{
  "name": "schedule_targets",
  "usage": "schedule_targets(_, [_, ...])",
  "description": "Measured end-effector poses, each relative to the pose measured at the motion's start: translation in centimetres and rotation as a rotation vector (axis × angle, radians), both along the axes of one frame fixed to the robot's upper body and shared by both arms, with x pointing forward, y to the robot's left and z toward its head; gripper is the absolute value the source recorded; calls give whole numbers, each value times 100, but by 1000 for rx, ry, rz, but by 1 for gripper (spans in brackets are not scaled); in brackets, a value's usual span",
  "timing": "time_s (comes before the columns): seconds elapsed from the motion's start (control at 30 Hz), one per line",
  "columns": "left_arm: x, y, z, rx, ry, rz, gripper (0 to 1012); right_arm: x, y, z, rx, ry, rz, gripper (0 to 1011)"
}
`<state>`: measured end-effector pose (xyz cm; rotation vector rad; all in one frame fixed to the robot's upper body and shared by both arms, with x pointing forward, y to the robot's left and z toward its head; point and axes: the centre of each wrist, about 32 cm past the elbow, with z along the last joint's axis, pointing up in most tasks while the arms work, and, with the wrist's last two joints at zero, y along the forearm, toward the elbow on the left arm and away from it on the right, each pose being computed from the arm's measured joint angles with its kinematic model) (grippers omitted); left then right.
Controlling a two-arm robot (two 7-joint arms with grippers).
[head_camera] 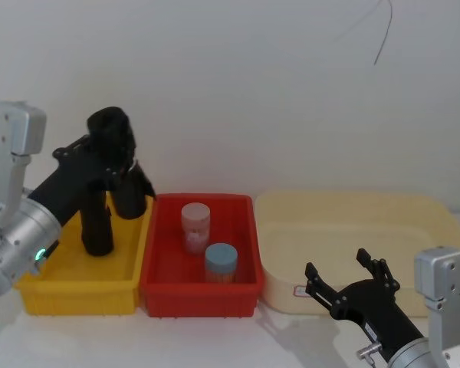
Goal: Pick up the garbage bag with the one hand and transfer it to the other hand.
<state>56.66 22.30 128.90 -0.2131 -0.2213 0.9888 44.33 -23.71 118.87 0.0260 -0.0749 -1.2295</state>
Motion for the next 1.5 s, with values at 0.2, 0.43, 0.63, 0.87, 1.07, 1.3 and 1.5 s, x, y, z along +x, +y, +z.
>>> schedule_targets(0.2, [9, -95, 78, -1, -10, -74, 375, 0, 0, 0, 0, 0, 0, 1000])
schedule_targets(0.43, [23, -282, 151, 2, -15, -193, 375, 0, 0, 0, 0, 0, 0, 1000])
schedule_targets(0.63, [37, -431, 164, 5, -7, -276, 375, 0, 0, 0, 0, 0, 0, 1000])
schedule_targets(0.87, [73, -690, 142, 5, 14, -400, 375, 0, 0, 0, 0, 0, 0, 1000])
schedule_targets(1.07, [120, -914, 98, 1, 36, -487, 375, 0, 0, 0, 0, 0, 0, 1000])
schedule_targets(1.3, [199, -1223, 32, -15, 53, -578, 375, 0, 0, 0, 0, 0, 0, 1000])
schedule_targets(1.5, [237, -1326, 5, -25, 55, -599, 375, 0, 0, 0, 0, 0, 0, 1000])
